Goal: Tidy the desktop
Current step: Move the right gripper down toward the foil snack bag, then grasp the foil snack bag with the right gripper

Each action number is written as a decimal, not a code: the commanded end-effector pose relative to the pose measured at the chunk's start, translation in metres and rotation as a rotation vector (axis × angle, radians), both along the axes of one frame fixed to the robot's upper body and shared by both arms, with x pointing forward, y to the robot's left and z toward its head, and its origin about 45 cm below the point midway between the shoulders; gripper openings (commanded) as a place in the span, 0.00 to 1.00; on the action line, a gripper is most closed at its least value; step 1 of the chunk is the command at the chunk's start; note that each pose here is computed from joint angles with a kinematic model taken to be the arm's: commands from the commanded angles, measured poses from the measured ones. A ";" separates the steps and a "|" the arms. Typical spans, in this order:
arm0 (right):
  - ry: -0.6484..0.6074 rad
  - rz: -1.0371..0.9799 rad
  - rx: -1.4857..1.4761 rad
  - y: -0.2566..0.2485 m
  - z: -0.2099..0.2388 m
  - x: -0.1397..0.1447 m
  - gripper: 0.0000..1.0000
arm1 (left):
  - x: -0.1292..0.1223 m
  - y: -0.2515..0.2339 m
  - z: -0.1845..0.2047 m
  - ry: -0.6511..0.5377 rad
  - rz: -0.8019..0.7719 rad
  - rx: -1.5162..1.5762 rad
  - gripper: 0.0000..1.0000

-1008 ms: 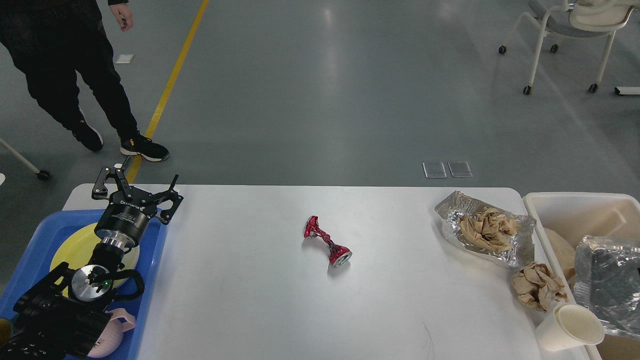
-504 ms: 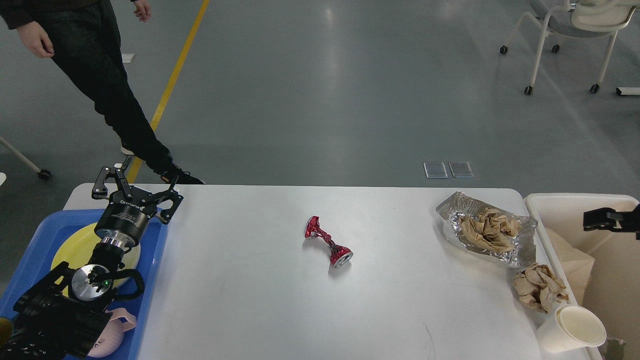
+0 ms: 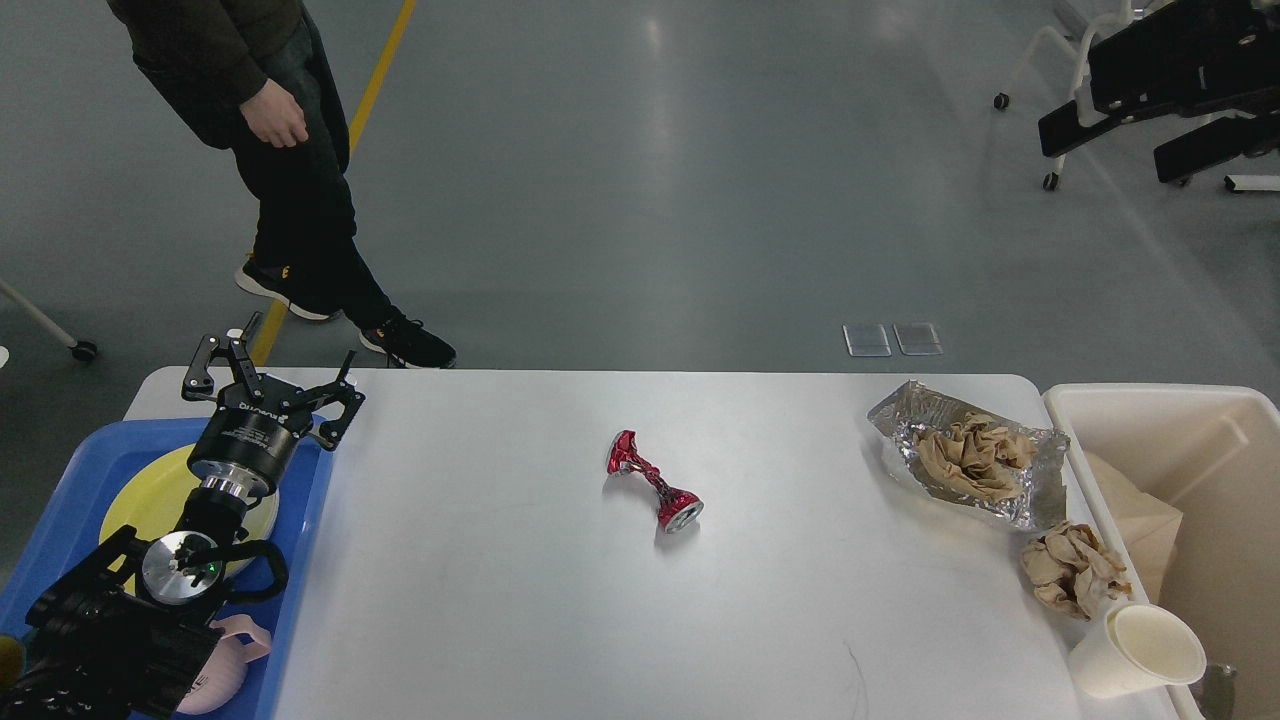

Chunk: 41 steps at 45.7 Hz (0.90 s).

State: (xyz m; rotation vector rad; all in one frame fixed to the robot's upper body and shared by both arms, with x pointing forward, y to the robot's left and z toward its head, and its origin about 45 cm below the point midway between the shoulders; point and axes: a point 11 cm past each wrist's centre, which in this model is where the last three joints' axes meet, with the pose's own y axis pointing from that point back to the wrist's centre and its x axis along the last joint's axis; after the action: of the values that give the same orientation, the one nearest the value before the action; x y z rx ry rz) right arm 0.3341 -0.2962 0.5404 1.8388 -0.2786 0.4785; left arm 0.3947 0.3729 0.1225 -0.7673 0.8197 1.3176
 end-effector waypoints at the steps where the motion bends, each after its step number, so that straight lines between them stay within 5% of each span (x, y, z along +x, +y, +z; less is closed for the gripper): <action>1: 0.055 -0.012 -0.033 -0.007 -0.022 0.005 1.00 | 0.000 0.000 0.000 -0.001 0.000 0.000 1.00; 7: 0.194 -0.101 -0.088 -0.040 -0.093 0.026 1.00 | 0.000 0.000 0.000 -0.001 0.000 0.000 1.00; 14: 0.067 -0.178 -0.304 -0.099 -0.230 0.079 1.00 | 0.000 -0.001 0.000 0.000 -0.001 -0.001 1.00; 24: 0.054 -0.325 -0.368 -0.152 -0.371 0.076 1.00 | 0.001 -0.001 0.001 -0.002 -0.001 -0.001 1.00; 41: -0.021 -0.381 -0.379 -0.170 -0.437 0.048 1.00 | 0.001 -0.001 0.001 -0.002 -0.001 -0.001 1.00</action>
State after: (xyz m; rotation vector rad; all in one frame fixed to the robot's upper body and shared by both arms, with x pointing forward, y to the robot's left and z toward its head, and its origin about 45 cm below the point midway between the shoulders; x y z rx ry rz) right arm 0.3920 -0.4632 0.1194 1.3794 -0.4861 0.2498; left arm 0.3954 0.3719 0.1231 -0.7685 0.8193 1.3148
